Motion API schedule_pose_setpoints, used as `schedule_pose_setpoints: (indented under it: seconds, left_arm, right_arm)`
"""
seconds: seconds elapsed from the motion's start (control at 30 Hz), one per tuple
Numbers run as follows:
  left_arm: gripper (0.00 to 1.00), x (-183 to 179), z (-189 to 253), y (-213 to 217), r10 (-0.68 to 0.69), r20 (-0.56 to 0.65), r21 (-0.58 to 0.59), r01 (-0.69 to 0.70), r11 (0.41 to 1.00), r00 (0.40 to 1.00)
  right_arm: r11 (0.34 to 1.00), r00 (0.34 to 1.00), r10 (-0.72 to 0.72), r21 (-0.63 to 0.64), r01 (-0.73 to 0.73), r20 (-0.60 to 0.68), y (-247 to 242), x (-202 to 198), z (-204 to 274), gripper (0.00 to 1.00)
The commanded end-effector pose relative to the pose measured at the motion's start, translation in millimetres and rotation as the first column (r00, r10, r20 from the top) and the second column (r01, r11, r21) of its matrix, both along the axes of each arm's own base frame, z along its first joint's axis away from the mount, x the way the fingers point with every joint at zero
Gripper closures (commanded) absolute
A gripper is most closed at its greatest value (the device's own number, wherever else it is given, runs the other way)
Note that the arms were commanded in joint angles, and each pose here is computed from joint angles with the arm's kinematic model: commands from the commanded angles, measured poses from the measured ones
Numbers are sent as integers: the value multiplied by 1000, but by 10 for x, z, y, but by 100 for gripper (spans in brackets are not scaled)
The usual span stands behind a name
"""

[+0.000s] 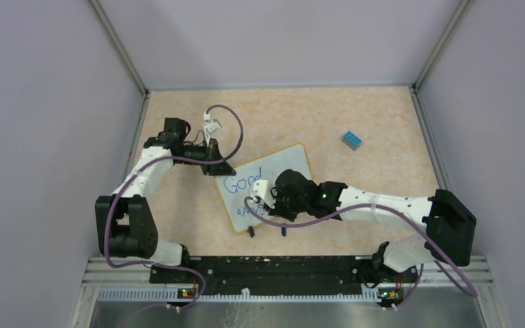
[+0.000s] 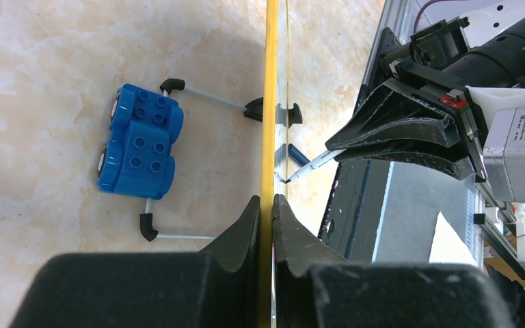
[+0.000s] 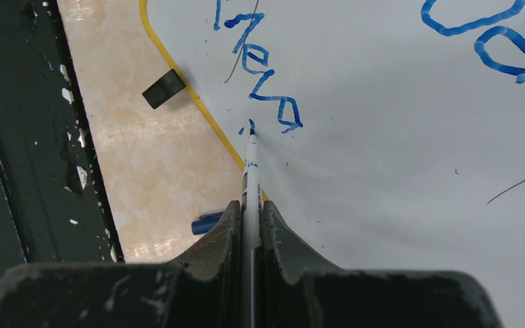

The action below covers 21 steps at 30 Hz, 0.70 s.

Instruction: Write a sentence on the whiteboard

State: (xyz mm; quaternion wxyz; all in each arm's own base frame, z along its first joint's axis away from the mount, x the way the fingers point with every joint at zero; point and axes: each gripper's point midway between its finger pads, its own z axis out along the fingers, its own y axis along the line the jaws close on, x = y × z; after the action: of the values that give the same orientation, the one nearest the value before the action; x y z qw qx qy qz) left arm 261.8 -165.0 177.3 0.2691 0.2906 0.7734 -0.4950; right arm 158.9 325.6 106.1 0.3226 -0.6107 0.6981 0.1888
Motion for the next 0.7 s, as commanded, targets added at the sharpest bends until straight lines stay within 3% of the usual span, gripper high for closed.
schedule_pose_setpoints:
  seconds: [0.0,0.3,0.67]
  left_arm:
    - [100,121,-80,83,32,36,76,-34,997,999]
    - [100,120,-87,80,32,33,75,-34,997,999]
    - [100,114,-88,85,32,37,77,-35,996,999]
  right_arm:
    - [998,997,-39,46,37,60,1,146,215,100]
    - [991,990,-97,98,88,97,-5,346,458,100]
    - [986,995,-67,159,54,79,39,257,605,100]
